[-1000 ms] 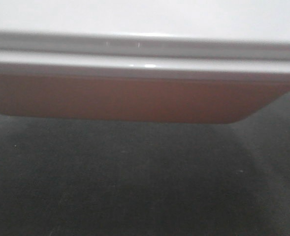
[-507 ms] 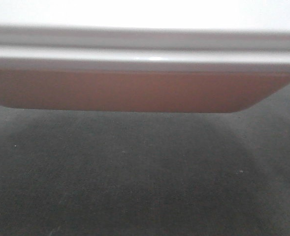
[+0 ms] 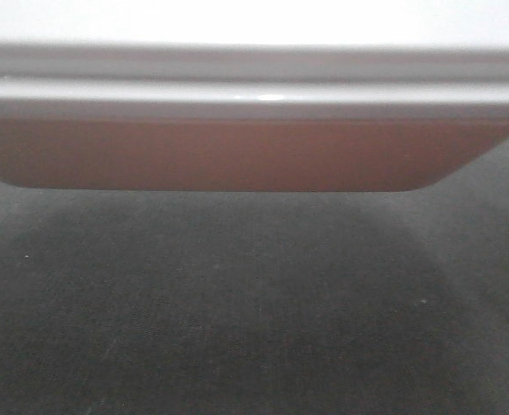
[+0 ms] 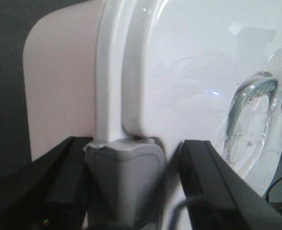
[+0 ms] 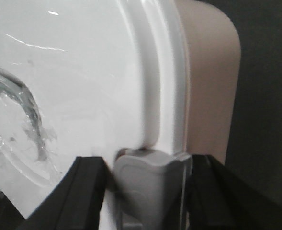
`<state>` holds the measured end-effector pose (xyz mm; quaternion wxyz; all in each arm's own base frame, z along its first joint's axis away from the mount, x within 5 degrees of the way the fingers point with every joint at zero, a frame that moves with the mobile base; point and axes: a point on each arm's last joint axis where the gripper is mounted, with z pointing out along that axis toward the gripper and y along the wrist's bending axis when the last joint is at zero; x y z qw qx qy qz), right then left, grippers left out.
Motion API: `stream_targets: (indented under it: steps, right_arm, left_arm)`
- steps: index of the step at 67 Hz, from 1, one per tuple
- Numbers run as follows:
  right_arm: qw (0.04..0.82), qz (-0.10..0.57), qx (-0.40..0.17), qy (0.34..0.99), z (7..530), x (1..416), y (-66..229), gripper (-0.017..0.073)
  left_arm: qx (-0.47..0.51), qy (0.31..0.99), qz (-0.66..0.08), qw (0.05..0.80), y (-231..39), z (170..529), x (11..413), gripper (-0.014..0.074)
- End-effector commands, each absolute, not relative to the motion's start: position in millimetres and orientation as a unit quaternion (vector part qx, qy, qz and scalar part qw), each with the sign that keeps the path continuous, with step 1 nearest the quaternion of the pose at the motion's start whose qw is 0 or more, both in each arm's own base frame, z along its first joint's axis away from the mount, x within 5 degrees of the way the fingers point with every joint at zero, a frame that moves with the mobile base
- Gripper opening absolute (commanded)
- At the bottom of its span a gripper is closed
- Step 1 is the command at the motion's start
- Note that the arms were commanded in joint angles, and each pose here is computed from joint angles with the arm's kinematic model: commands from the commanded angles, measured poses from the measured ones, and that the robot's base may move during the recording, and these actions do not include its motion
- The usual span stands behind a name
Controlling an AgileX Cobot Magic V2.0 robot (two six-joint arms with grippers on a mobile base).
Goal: Grab white bin and place on right shelf
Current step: 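Hold the bin raised with both grippers while the base turns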
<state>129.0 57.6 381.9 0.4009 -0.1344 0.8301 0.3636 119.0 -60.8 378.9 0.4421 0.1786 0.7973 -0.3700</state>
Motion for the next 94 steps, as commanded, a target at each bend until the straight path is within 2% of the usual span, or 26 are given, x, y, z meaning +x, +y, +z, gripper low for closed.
stream_targets:
  steps: [1, 94]
  right_arm:
    - [0.416, 0.469, -0.138, 0.767, 408.6, 118.2, 70.2, 0.0387]
    - [0.415, 0.469, -0.138, 0.767, 408.6, 118.2, 70.2, 0.0387]
  left_arm:
    - [0.215, 0.747, -0.464, 0.425, -74.2, 397.8, 101.9, 0.025]
    - [0.215, 0.747, -0.464, 0.425, -74.2, 397.8, 101.9, 0.025]
